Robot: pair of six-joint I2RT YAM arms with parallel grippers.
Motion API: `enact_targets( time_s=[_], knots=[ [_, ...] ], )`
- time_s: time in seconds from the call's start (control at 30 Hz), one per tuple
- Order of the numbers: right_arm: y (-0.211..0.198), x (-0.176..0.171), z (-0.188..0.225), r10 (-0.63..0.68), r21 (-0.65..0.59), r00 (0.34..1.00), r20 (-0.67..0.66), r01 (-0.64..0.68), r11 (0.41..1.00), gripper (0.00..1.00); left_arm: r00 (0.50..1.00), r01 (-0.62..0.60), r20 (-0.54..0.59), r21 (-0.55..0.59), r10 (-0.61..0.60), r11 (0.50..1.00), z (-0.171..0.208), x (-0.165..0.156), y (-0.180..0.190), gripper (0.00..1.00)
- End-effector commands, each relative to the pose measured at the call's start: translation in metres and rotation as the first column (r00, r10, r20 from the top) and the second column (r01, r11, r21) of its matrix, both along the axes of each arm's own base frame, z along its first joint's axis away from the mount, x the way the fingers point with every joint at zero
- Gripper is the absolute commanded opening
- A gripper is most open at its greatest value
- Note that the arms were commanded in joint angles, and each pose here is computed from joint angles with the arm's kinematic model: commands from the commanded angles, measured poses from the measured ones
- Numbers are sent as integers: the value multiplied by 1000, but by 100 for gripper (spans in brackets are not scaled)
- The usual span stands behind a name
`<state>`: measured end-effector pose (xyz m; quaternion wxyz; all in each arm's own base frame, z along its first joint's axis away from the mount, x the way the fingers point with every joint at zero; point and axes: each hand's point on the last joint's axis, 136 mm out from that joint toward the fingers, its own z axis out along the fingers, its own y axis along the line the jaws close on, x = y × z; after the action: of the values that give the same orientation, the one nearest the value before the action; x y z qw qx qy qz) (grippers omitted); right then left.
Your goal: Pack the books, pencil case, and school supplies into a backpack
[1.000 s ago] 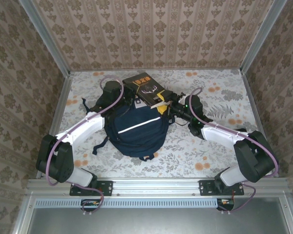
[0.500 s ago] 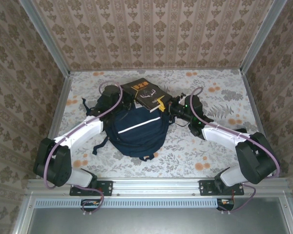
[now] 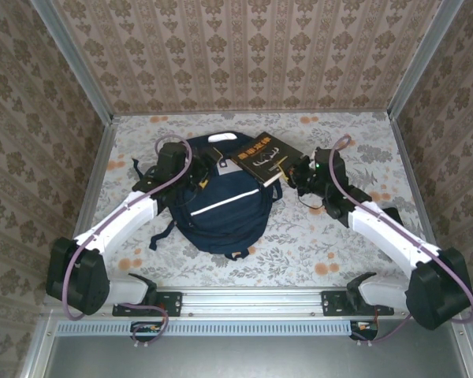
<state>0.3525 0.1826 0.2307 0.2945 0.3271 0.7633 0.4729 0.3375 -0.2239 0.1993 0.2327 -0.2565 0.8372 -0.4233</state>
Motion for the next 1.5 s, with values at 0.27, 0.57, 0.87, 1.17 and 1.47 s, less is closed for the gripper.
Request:
enact_targets(
  time_s=[0.27,0.57,0.87,1.17,1.47],
  knots=[
    [-91,-27,22,-46,-376,996,81,73,924,4,845,493,-16,409,-534,768,-10,-56,-47,84],
    [-117,-41,7,-98,-371,994,41,107,923,4,663,624,-296,726,-687,289,-47,-77,-62,79],
    [-121,-44,-2,-111,-361,994,13,108,926,4,509,661,-465,750,-725,-16,-82,-92,-89,73],
    [-121,-44,-3,-108,-351,994,9,105,931,4,522,627,-545,766,-656,-138,-105,-72,-88,66],
    [-120,-47,-5,-103,-350,995,8,99,932,4,589,534,-528,822,-611,-196,-88,-46,-86,28]
  ],
)
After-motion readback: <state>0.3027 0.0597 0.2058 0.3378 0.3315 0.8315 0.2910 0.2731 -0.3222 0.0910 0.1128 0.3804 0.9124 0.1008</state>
